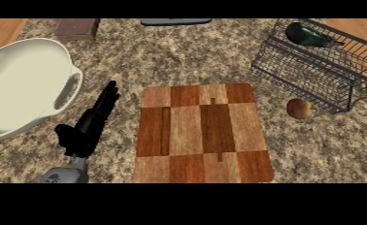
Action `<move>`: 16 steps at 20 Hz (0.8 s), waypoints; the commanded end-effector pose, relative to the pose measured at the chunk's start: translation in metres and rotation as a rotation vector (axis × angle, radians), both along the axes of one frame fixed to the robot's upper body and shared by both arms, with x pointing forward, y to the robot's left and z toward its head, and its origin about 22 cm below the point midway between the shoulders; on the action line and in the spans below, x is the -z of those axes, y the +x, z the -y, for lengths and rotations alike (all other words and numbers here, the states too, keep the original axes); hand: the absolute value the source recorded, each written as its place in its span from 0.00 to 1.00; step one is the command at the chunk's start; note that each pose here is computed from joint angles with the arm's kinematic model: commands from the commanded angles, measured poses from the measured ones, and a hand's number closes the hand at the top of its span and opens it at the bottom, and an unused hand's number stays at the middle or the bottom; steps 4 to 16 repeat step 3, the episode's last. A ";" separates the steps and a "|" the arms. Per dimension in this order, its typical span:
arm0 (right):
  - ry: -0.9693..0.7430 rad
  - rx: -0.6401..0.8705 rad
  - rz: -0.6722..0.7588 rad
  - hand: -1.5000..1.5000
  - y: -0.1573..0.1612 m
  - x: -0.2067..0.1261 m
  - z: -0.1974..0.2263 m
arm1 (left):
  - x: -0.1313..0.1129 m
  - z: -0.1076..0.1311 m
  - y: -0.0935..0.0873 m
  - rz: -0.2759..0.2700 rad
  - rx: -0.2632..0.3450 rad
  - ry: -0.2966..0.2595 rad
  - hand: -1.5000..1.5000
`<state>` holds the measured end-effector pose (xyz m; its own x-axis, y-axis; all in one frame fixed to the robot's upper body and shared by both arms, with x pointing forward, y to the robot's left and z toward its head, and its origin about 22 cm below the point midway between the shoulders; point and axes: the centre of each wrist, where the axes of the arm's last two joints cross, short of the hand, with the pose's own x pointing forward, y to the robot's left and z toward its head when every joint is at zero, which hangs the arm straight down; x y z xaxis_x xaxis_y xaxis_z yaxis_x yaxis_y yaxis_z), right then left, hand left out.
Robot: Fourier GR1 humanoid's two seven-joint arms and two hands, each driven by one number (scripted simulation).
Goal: Pick the eggplant from the cutting board and place it in the tiered basket
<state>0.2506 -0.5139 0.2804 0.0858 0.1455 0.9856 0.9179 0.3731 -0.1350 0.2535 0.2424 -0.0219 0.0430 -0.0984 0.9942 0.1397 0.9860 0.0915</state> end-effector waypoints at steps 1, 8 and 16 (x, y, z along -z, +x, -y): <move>-0.038 -0.003 0.014 0.00 -0.066 0.006 0.034 | 0.009 -0.003 -0.003 0.000 -0.028 -0.020 0.50; -0.028 -0.022 -0.022 0.00 -0.094 0.007 0.043 | -0.004 -0.033 0.002 0.015 -0.018 -0.012 0.50; -0.028 -0.022 -0.022 0.00 -0.094 0.007 0.043 | -0.004 -0.033 0.002 0.015 -0.018 -0.012 0.50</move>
